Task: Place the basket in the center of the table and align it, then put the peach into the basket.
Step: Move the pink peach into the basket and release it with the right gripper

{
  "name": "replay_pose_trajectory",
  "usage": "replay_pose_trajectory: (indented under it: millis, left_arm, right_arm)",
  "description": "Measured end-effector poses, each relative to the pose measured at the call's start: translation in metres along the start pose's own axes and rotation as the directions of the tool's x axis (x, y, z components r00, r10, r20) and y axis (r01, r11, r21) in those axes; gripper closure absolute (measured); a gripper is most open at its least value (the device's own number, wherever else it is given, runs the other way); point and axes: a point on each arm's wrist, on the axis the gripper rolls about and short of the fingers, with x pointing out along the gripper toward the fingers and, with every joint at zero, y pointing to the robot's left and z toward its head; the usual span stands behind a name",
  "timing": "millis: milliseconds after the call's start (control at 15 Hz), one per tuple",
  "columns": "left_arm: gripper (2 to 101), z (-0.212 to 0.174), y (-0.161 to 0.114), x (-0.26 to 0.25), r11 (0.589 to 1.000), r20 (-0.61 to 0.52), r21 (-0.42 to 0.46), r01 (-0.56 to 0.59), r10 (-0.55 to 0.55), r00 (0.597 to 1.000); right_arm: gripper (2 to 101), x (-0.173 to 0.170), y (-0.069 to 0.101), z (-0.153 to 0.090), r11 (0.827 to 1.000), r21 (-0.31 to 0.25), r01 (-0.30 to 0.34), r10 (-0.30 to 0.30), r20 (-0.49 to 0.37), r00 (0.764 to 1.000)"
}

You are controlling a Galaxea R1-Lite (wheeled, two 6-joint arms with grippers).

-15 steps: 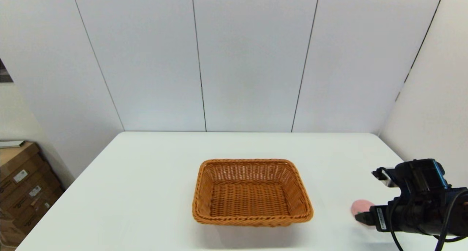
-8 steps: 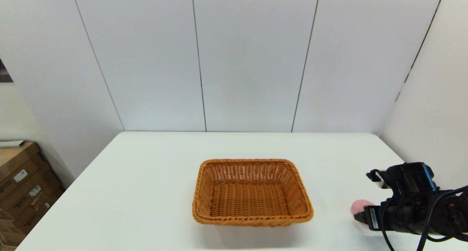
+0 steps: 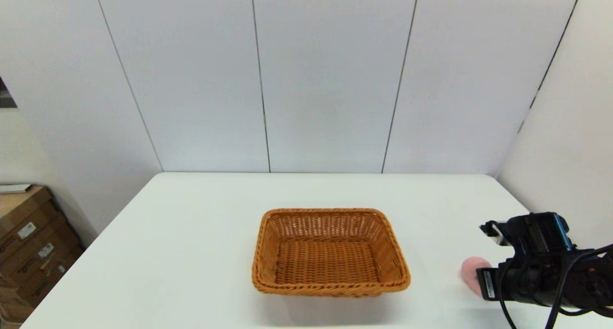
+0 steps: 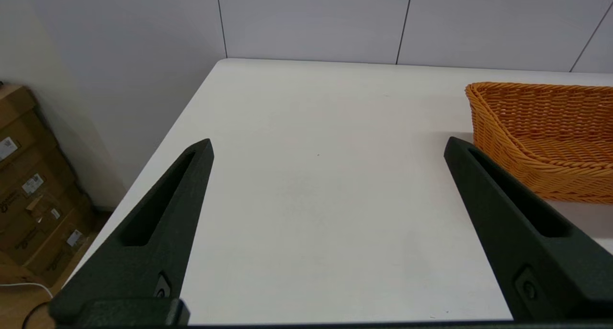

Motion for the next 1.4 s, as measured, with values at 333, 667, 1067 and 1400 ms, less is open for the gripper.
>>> replay_pose_trajectory:
  millis: [333,667,1067,1400]
  left_arm:
    - [5.4,0.000,0.000,0.000,1.000,0.001,-0.008,0.000,0.000,1.000]
    - [5.4,0.000,0.000,0.000,1.000,0.002,-0.007,0.000,0.000,1.000]
    - [5.4,0.000,0.000,0.000,1.000,0.002,-0.009,0.000,0.000,1.000]
    - [5.4,0.000,0.000,0.000,1.000,0.002,-0.009,0.000,0.000,1.000]
  right_arm:
    - [98.6,-0.013,0.005,0.012,0.998,0.058,-0.029,0.020,0.150,0.988]
    - [98.6,-0.064,0.049,0.058,0.985,-0.037,-0.166,0.166,0.433,0.886]
    - [98.6,-0.091,0.129,0.077,0.919,-0.260,-0.297,0.382,0.394,0.836]
    - [98.6,-0.084,0.183,0.060,0.848,-0.385,-0.364,0.484,0.286,0.827]
